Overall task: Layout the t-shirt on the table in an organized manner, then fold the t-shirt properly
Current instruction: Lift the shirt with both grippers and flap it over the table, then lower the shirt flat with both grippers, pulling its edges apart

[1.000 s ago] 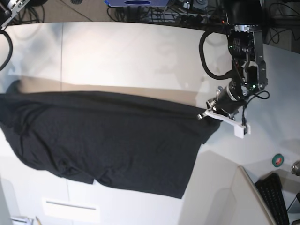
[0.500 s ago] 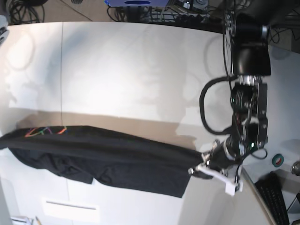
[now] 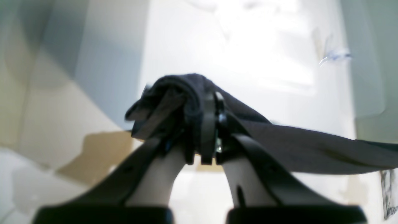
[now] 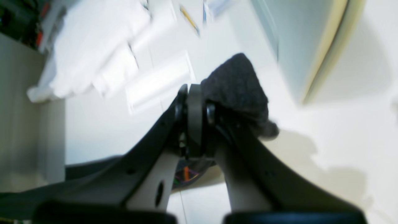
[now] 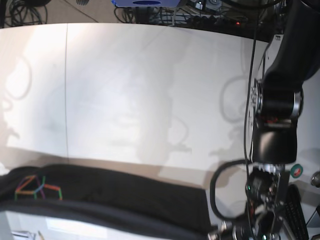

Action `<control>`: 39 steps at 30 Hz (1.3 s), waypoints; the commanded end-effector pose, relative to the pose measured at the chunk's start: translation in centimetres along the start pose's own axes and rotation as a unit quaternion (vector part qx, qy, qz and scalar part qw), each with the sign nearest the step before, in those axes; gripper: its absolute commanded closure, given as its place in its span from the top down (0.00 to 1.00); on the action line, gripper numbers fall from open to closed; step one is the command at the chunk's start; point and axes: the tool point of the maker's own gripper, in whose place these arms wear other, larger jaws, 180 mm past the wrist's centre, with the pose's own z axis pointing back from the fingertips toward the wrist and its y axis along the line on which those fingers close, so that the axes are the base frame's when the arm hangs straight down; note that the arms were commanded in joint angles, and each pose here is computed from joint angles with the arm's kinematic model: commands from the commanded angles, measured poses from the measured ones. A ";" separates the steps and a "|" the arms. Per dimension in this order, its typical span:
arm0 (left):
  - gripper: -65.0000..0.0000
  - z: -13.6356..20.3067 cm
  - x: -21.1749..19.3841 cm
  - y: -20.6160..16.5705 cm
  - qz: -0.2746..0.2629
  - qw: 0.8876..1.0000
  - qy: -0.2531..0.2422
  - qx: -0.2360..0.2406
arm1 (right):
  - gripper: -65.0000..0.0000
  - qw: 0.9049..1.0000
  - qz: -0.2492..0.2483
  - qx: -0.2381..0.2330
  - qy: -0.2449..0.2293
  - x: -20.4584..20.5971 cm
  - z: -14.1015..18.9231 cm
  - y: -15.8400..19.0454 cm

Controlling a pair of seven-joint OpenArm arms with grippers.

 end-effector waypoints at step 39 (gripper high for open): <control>0.00 13.0 -33.6 11.3 -0.052 0.975 0.160 0.143 | 0.00 0.972 0.008 -0.128 0.195 -34.0 21.2 -16.3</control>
